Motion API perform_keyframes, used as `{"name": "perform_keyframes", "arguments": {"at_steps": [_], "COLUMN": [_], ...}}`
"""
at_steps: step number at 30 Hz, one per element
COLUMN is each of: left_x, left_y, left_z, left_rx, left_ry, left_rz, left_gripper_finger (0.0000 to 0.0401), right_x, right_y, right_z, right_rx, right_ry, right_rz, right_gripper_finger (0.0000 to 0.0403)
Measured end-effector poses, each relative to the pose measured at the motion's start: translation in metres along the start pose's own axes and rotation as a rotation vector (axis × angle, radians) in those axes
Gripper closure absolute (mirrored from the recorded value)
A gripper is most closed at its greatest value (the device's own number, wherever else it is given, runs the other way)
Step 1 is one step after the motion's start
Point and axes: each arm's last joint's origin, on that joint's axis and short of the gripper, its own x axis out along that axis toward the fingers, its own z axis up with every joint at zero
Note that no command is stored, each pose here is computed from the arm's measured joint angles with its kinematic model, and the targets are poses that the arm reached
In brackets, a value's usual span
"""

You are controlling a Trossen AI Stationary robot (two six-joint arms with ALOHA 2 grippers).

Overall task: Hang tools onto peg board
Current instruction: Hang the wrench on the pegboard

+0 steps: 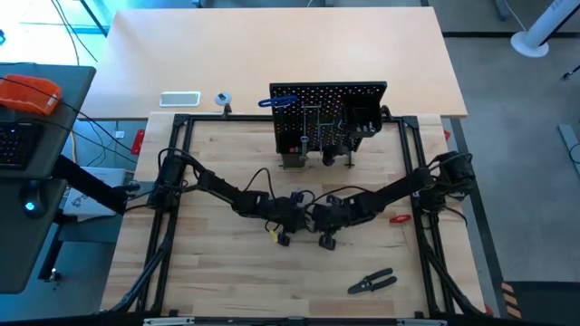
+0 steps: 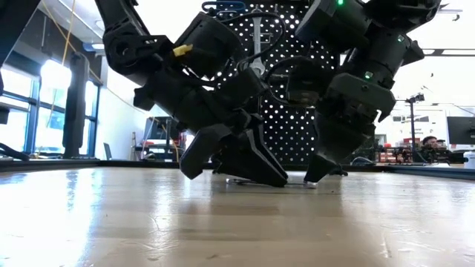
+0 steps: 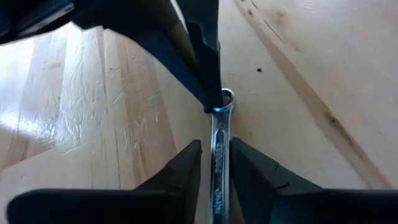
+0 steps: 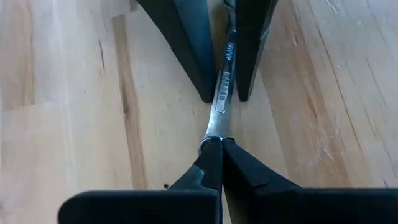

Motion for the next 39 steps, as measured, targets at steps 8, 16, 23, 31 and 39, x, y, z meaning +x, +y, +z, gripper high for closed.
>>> {"name": "perform_keyframes", "arguments": {"at_steps": [8,16,23,31,39], "left_x": [0.0,0.0,0.0,0.0,0.0], "left_y": [-0.002,0.0,0.002,0.003,0.005], "left_z": [-0.002,-0.003,-0.005,-0.006,-0.007], "left_rx": [0.023,0.017,0.021,0.033,0.05], "left_ry": [0.023,0.029,0.034,0.063,0.088], "left_rz": [0.003,-0.004,-0.025,0.042,0.097], "left_gripper_finger": [0.0311,0.029,0.0301,0.037,0.0394], "right_x": [0.0,-0.001,-0.012,-0.018,-0.018], "right_y": [-0.002,-0.001,0.0,0.0,-0.002], "right_z": [0.004,0.006,0.012,0.015,0.012], "right_rx": [0.027,0.032,0.033,0.034,0.037], "right_ry": [-0.017,-0.035,-0.08,-0.086,-0.066], "right_rz": [0.023,0.032,0.053,0.073,0.042], "right_gripper_finger": [0.0403,0.0403,0.0403,0.0403,0.0403]}}
